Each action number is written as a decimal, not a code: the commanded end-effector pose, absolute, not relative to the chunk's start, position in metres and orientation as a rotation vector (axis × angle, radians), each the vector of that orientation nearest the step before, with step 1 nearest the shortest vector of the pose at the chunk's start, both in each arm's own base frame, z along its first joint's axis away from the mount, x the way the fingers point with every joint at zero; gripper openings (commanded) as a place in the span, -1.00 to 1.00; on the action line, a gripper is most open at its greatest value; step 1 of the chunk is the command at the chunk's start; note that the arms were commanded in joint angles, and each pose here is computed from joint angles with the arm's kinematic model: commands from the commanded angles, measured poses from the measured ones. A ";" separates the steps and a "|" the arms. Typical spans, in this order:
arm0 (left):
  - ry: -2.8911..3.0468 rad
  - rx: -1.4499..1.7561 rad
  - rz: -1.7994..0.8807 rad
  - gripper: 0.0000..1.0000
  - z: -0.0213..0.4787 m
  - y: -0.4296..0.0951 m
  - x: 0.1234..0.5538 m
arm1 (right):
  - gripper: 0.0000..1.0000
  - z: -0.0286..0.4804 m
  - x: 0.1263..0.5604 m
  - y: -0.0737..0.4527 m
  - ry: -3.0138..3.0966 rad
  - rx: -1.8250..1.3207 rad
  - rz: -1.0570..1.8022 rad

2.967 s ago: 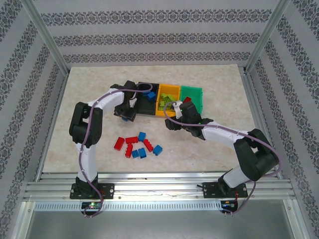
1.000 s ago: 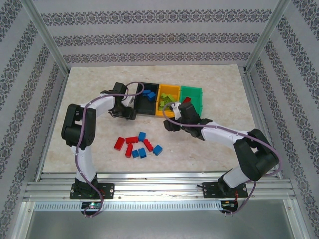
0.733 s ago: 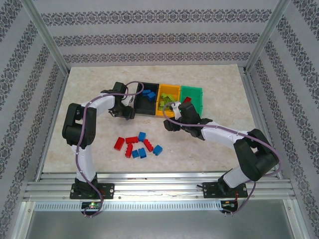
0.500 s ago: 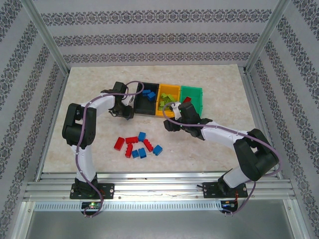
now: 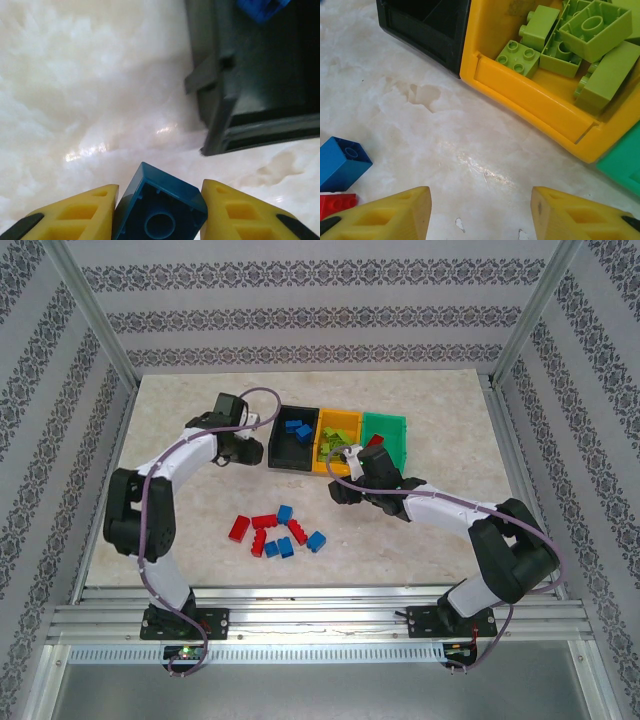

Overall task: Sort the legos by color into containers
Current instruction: Pick up the lego from the center of the table, then place the lego in the container, then move the container to the center of the table, then pick up the lego from the bottom-center of the table.

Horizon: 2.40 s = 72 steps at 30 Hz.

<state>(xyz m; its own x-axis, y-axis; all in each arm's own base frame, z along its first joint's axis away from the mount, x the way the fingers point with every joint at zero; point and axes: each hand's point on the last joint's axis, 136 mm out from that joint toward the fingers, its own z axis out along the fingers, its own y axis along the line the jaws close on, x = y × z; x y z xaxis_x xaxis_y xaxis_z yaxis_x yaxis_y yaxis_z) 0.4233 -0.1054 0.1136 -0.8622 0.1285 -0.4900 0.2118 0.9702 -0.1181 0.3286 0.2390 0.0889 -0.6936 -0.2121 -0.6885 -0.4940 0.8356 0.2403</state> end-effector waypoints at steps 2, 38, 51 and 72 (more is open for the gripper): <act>2.474 0.171 -0.360 -0.32 0.155 -0.121 0.427 | 0.11 0.095 0.334 0.238 2.316 -0.518 0.532; 2.752 0.139 -0.025 0.30 0.083 -0.136 0.481 | 0.11 0.101 0.340 0.222 2.302 -0.393 0.625; 2.807 0.022 0.154 0.29 0.072 -0.086 0.423 | 0.11 0.106 0.338 0.222 2.289 -0.393 0.634; 2.712 0.013 0.006 0.43 0.156 -0.071 0.369 | 0.13 0.133 0.304 0.267 2.248 -0.526 0.879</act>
<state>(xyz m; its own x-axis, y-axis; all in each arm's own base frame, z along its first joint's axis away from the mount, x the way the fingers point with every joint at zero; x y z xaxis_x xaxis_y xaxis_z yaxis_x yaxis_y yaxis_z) 0.3780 -0.0747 0.1424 -0.8998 -0.0018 -0.4362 -0.0121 0.9997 0.0209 0.3137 0.2528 0.1042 -0.7142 -0.1489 -0.6839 -0.5278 0.7564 0.3865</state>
